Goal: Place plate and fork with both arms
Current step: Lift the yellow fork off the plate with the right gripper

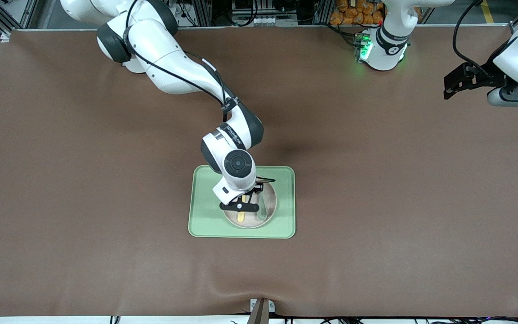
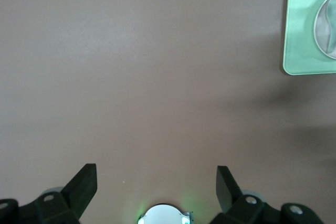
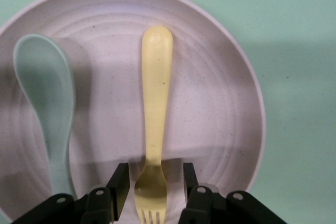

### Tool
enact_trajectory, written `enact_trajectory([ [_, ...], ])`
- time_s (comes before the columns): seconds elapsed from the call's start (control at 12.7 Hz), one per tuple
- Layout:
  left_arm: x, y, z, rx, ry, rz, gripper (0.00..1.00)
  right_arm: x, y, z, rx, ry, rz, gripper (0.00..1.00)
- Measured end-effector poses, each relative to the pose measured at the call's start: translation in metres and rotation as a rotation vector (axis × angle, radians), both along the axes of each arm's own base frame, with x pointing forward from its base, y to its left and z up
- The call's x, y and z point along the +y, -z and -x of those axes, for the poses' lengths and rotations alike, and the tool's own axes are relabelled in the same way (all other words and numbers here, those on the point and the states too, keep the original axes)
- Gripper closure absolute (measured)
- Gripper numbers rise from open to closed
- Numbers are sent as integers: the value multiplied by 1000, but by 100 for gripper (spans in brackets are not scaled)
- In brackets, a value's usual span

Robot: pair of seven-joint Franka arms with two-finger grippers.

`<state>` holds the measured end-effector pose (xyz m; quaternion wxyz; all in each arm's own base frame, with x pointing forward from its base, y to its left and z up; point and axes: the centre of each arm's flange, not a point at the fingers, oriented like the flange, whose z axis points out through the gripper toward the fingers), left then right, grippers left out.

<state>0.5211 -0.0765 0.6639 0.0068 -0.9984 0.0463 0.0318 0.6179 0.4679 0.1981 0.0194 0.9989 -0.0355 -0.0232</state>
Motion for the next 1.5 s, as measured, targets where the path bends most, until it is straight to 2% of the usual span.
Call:
enact_trajectory([
  [0.08, 2, -4, 2, -8, 8, 2, 0, 0, 0, 0, 0, 0, 0, 51],
  [0.24, 3, -7, 5, -6, 11, 1, 0, 0, 0, 0, -1, 0, 0, 74],
  [0.71, -1, -7, 6, 0, 21, 1, 0, -11, -14, -12, -11, 19, -1, 74],
  [1.18, 4, -20, 15, -22, 14, 3, 0, -70, -67, -48, 36, 23, -29, 74],
  [1.5, 4, -21, 17, -18, 13, 2, 0, -133, -47, -71, 88, 28, -12, 74],
])
